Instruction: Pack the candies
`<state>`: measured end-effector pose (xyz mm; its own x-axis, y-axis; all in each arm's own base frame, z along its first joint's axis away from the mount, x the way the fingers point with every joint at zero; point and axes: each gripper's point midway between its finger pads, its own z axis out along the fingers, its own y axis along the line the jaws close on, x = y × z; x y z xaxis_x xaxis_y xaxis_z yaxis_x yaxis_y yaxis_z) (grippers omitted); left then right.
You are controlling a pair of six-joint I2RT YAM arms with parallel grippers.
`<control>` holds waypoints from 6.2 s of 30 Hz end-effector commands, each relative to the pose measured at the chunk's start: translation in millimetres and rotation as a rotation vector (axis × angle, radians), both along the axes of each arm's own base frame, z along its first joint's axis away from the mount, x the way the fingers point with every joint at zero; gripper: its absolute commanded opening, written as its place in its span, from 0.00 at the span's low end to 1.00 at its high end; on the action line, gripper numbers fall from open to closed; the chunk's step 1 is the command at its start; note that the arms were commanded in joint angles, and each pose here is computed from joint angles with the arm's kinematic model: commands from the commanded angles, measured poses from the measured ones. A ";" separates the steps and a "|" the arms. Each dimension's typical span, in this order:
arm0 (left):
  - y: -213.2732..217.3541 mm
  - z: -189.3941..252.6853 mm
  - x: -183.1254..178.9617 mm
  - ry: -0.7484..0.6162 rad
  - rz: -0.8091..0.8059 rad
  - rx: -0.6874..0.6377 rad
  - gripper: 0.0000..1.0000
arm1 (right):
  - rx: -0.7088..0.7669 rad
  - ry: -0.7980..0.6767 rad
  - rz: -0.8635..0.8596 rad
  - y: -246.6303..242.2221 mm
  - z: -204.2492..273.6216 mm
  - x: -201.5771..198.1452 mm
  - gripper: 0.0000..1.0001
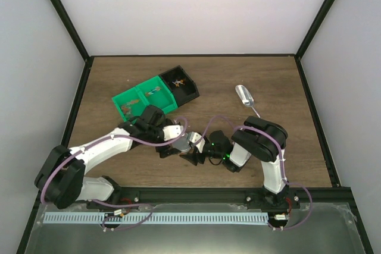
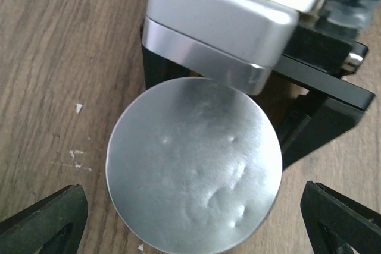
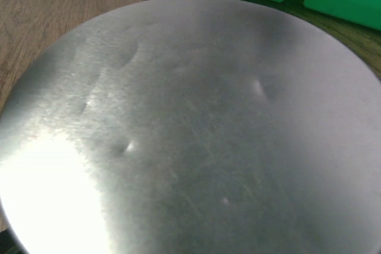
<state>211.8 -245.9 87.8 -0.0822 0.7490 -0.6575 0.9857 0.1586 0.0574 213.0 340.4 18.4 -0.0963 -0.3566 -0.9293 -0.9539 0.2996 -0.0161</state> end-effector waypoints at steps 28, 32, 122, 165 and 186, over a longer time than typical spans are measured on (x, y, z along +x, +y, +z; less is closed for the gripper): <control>-2.4 -7.8 2.9 -0.115 -0.059 0.051 1.00 | -0.095 0.109 0.037 -10.8 -34.0 -18.0 0.49; 4.8 -10.2 8.5 -0.170 -0.041 0.075 1.00 | -0.094 0.110 0.048 -10.9 -34.1 -20.1 0.49; 23.3 -18.7 16.8 -0.147 0.120 0.109 0.98 | -0.123 0.096 0.086 -8.6 -39.5 -29.1 0.39; -8.1 -17.6 2.2 -0.019 0.123 -0.005 0.95 | -0.136 0.109 0.053 -6.3 -43.9 -22.9 0.36; -3.6 -30.1 13.0 -0.015 -0.389 0.122 0.99 | -0.138 0.115 0.084 -6.1 -43.9 -29.5 0.35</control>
<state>224.0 -251.0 64.6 0.1511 0.8011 -0.5791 0.9867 -0.1580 0.0388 214.3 345.3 17.6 -0.0816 -0.3633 -0.9281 -0.9574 0.2873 -0.0282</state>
